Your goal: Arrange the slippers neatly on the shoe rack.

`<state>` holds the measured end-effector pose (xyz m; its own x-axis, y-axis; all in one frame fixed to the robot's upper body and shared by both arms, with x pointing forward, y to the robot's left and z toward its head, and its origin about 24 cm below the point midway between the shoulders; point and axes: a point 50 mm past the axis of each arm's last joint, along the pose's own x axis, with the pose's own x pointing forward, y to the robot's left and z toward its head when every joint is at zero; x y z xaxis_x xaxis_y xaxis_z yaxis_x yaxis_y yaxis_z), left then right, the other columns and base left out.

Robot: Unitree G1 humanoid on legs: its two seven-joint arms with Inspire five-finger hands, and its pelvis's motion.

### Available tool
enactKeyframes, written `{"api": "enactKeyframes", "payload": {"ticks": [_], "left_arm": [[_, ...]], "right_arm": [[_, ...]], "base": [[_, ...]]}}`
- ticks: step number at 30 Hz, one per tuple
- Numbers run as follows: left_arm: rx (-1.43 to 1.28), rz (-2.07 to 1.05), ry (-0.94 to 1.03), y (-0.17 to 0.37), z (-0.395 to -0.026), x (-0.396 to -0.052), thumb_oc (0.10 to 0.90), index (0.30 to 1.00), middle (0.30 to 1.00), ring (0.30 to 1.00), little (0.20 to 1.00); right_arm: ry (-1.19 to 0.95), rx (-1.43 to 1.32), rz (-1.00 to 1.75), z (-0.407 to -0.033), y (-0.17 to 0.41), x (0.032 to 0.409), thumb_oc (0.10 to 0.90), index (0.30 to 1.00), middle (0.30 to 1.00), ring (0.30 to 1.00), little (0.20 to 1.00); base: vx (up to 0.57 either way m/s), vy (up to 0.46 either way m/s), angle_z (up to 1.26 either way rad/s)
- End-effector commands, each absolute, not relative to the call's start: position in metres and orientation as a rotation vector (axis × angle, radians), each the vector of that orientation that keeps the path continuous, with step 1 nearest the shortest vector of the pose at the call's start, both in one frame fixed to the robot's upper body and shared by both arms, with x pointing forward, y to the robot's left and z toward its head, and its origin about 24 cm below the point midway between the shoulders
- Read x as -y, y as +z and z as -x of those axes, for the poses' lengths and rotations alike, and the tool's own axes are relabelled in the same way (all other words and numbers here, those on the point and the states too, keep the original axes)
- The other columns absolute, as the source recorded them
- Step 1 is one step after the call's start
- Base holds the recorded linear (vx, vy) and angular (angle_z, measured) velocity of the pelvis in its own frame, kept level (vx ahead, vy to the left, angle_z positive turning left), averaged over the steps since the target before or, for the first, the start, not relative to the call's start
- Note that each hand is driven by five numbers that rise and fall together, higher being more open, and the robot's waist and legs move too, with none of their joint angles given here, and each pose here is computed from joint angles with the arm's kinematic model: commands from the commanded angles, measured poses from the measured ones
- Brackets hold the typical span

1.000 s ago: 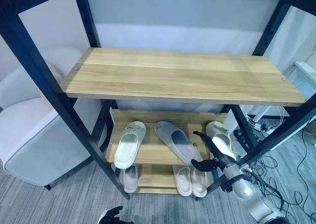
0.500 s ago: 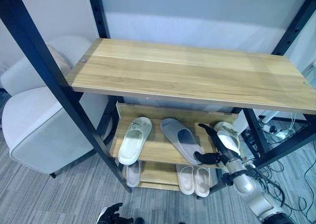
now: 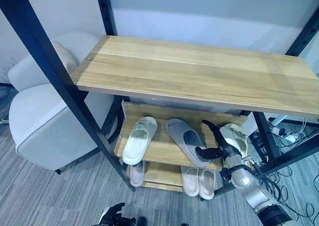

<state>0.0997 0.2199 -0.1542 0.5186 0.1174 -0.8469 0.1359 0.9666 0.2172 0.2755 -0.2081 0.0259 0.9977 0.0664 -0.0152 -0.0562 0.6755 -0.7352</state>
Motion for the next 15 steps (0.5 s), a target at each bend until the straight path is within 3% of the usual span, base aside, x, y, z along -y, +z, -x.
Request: {"api": "enactKeyframes", "payload": {"ticks": [1, 10, 11, 12, 13, 15], "left_arm": [[-1.118, -0.308, -0.11, -0.165, -0.077, -0.2, 0.8, 0.9, 0.9, 0.9, 0.9], [-1.111, -0.31, -0.117, -0.165, -0.078, -0.197, 0.8, 0.9, 0.9, 0.9, 0.9], [-1.111, -0.31, -0.117, -0.165, -0.079, -0.197, 0.8, 0.9, 0.9, 0.9, 0.9], [-1.107, -0.313, -0.118, -0.165, -0.079, -0.196, 0.8, 0.9, 0.9, 0.9, 0.9], [-1.104, -0.312, -0.119, -0.165, -0.08, -0.196, 0.8, 0.9, 0.9, 0.9, 0.9], [-1.099, -0.313, -0.118, -0.165, -0.081, -0.196, 0.8, 0.9, 0.9, 0.9, 0.9]], "right_arm": [[-0.029, 0.235, 0.778, -0.305, 0.075, 0.201, 0.8, 0.9, 0.9, 0.9, 0.9], [-0.02, 0.2, 0.777, -0.317, 0.069, 0.192, 0.8, 0.9, 0.9, 0.9, 0.9], [-0.02, 0.201, 0.777, -0.317, 0.069, 0.192, 0.765, 0.848, 0.848, 0.848, 0.848], [-0.021, 0.185, 0.779, -0.32, 0.066, 0.191, 0.562, 0.542, 0.542, 0.542, 0.542], [-0.021, 0.177, 0.78, -0.321, 0.065, 0.191, 0.4, 0.3, 0.3, 0.3, 0.3], [-0.031, 0.161, 0.777, -0.322, 0.063, 0.192, 0.4, 0.3, 0.3, 0.3, 0.3]], "base": [[0.03, 0.004, 0.07], [0.02, 0.003, 0.09], [0.0, 0.007, 0.06], [0.0, 0.007, 0.08], [0.01, 0.009, 0.07], [0.0, 0.004, 0.02]]}}
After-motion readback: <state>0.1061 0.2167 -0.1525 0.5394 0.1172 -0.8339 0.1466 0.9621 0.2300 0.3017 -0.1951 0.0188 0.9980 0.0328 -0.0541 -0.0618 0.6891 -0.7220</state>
